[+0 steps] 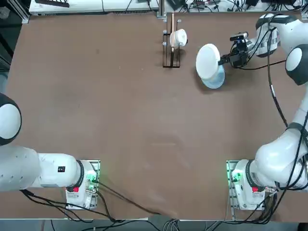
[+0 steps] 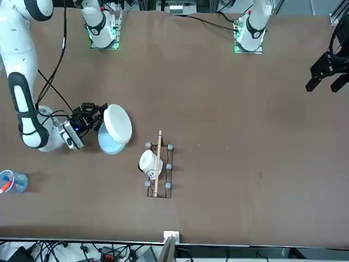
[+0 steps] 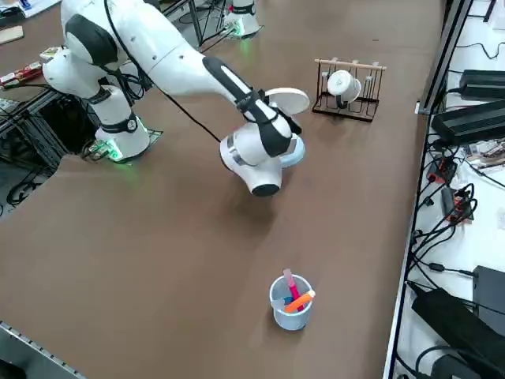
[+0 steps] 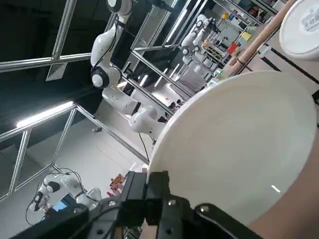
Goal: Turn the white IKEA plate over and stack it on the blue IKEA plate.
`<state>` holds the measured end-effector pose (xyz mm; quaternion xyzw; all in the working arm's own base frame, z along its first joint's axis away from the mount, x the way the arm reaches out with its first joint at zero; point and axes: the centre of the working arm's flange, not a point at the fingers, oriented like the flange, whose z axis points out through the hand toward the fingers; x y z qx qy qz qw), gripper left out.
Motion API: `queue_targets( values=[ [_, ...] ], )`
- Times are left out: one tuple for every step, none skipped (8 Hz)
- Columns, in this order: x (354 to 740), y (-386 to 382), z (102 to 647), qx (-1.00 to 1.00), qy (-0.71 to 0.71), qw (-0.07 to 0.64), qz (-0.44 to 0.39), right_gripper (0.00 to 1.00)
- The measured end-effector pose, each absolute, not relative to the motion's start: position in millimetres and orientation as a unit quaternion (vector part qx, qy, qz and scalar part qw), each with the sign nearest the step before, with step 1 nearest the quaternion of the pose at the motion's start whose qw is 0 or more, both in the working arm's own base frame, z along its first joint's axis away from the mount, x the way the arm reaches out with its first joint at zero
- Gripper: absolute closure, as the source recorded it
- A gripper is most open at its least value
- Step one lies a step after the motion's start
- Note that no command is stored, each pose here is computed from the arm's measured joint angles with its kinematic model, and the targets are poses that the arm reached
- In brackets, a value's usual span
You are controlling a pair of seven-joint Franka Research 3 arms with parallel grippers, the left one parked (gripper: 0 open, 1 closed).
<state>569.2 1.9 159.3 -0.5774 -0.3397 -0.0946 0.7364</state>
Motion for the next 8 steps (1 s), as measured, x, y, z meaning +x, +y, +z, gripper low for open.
queue_targets(
  values=[
    [567, 2, 151, -0.573, -0.341, 0.739, -0.099, 0.98],
    [563, 2, 141, -0.569, -0.343, 0.741, -0.101, 0.98],
    [558, 2, 129, -0.565, -0.345, 0.743, -0.101, 0.98],
    [554, 2, 119, -0.562, -0.344, 0.745, -0.101, 0.98],
    [552, 0, 113, -0.562, -0.344, 0.745, -0.1, 0.98],
    [553, -5, 111, -0.566, -0.349, 0.74, -0.097, 0.98],
    [557, -14, 113, -0.572, -0.357, 0.732, -0.096, 0.98],
    [562, -24, 116, -0.58, -0.364, 0.723, -0.096, 0.97]
  ],
)
